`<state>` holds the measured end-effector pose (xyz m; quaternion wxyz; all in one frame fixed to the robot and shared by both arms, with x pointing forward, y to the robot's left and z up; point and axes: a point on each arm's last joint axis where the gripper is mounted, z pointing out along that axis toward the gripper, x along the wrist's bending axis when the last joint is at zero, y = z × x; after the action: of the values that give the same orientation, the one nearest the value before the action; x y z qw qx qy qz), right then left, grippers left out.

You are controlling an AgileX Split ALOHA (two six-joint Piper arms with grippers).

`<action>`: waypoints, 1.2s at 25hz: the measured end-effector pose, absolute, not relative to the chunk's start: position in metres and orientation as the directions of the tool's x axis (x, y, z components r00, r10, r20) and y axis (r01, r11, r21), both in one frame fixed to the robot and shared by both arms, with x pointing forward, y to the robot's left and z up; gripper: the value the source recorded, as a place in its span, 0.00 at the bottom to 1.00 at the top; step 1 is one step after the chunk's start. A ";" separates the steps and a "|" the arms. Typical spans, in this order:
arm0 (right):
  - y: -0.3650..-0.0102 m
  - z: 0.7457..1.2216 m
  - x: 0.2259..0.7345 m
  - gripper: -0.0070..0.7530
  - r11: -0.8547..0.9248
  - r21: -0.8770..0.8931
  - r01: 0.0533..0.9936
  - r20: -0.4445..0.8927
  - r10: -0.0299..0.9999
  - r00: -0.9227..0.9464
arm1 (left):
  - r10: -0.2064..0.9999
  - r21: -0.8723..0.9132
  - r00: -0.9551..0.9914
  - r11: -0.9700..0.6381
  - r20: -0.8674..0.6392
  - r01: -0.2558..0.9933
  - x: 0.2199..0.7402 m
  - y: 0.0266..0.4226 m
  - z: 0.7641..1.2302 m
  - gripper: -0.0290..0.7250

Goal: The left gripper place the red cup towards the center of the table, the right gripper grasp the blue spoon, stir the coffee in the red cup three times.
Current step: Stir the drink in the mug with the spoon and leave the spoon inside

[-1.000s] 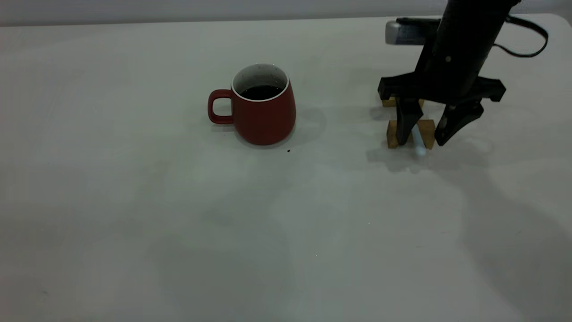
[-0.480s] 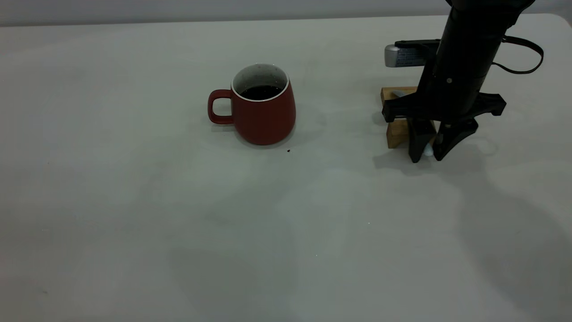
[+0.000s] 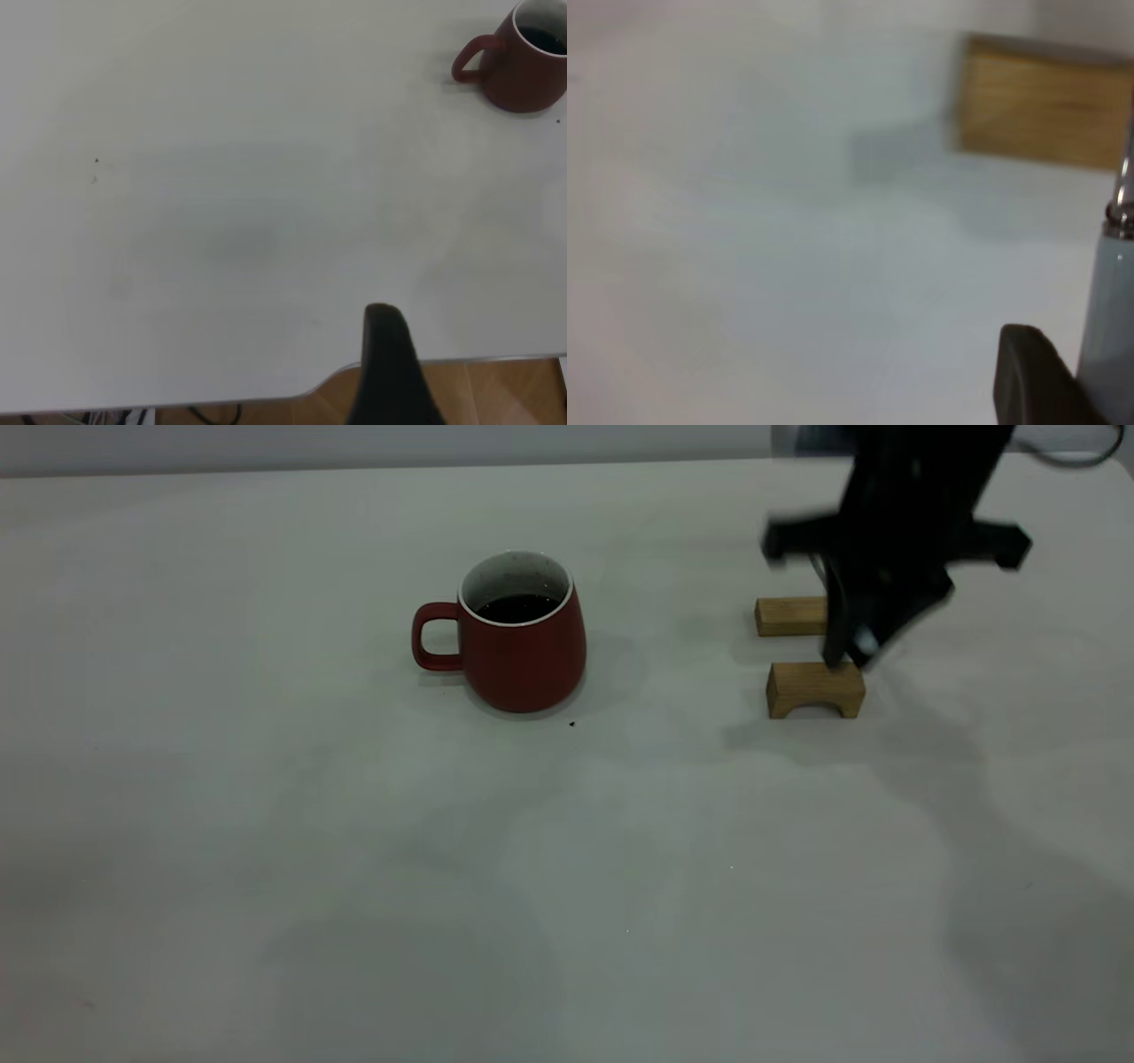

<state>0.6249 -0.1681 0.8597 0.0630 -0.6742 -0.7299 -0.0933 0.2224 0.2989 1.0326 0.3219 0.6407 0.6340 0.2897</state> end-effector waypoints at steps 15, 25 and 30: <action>-0.085 0.919 0.624 0.17 -0.206 -0.056 0.977 0.851 0.503 0.155 | 0.999 0.780 0.028 0.011 -0.037 0.626 0.222 0.299 1.033 0.77; -0.050 0.936 0.619 0.17 -0.285 -0.177 0.942 0.926 0.275 0.258 | 0.999 0.780 0.028 0.011 -0.037 0.626 0.222 0.299 1.033 0.77; -0.047 0.937 0.618 0.17 -0.343 -0.395 0.852 0.861 0.184 0.474 | 0.999 0.780 0.028 0.011 -0.037 0.626 0.222 0.299 1.033 0.77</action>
<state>0.6183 -0.0474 0.9371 0.4504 -0.7307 -0.3546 -0.3707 0.2224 0.2989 1.0326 0.3219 0.6407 0.6340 0.2897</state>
